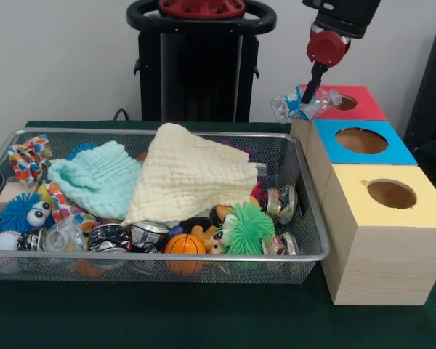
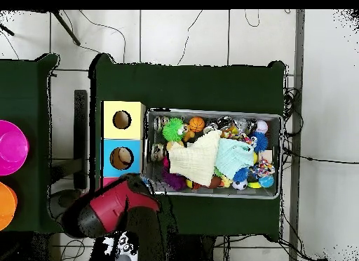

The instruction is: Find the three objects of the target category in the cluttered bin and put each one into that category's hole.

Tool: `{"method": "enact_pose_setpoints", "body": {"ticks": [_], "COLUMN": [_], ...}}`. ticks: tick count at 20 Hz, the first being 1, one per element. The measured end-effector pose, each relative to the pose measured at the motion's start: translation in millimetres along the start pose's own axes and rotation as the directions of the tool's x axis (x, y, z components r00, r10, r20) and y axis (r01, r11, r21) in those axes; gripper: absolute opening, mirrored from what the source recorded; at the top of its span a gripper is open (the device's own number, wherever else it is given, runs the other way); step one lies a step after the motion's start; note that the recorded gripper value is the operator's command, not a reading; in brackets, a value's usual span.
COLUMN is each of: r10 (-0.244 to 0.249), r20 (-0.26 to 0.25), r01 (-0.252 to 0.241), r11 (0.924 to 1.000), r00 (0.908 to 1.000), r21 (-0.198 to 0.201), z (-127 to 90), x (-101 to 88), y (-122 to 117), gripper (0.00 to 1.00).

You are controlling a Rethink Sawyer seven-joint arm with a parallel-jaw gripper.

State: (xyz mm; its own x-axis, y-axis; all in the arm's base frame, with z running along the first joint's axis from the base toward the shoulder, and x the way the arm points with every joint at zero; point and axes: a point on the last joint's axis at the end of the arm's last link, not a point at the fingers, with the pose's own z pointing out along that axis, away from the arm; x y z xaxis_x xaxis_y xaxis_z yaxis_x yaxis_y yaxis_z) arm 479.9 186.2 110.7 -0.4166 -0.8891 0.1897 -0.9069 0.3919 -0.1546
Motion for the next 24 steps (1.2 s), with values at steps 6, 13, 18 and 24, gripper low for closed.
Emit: {"method": "enact_pose_setpoints", "body": {"ticks": [6, 13, 18, 24], "r10": [0.064, 0.129, 0.15, 0.168], "r20": [-0.035, -0.069, -0.047, -0.016], "r01": [-0.063, -0.127, -0.15, -0.168], "r11": [0.9979, 0.9916, 0.9885, 0.9857], "r00": [0.9973, 0.9893, 0.9875, 0.9857], "r21": [0.015, 0.02, 0.022, 0.019], "z": [-6.1, -13.2, -21.0, -24.1], "x": [-14.5, -36.2, -57.7, -82.9], "y": [1.8, 0.7, 1.2, -3.5], "gripper": [0.0, 0.0, 0.0, 0.0]}}
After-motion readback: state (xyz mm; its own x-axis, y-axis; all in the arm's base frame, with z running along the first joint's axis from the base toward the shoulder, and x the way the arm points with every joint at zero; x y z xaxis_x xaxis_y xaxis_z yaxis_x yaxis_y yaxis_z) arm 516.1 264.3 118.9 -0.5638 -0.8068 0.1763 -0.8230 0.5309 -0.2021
